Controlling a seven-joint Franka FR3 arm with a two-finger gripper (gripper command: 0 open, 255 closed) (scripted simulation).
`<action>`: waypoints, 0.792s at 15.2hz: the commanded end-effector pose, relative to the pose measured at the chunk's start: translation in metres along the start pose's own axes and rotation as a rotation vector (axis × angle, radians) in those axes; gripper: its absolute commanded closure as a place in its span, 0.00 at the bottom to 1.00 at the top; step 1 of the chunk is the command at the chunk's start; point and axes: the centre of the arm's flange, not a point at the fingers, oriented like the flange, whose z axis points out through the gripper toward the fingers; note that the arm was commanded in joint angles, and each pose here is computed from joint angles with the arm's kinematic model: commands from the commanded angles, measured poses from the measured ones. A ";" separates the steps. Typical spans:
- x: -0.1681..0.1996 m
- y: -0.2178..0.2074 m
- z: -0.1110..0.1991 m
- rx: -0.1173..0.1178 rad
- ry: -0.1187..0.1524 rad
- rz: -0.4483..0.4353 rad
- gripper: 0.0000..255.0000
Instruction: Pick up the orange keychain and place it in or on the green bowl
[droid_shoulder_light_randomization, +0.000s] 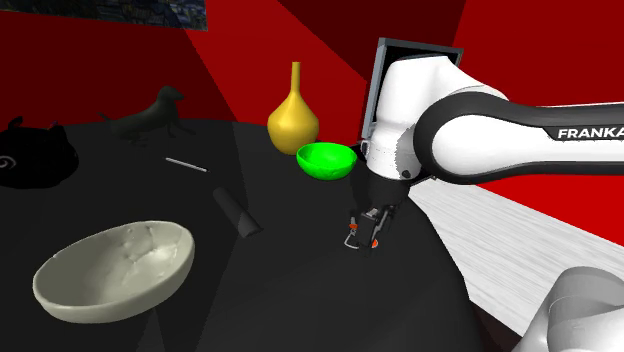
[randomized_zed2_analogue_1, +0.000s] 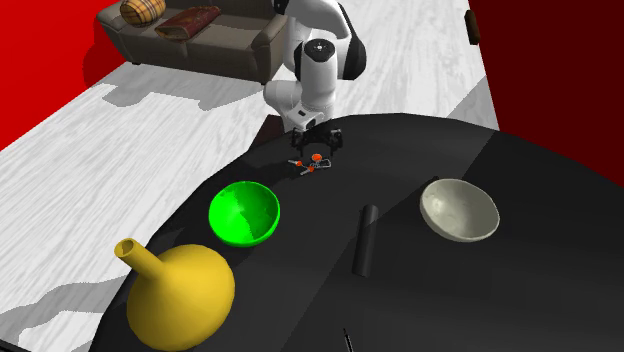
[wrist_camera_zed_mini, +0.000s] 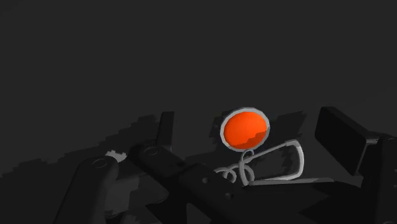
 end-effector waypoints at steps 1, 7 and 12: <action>0.000 0.000 0.000 0.000 0.000 0.000 0.00; -0.001 0.000 0.000 0.000 0.000 0.000 1.00; 0.000 0.000 -0.005 0.000 0.000 0.000 1.00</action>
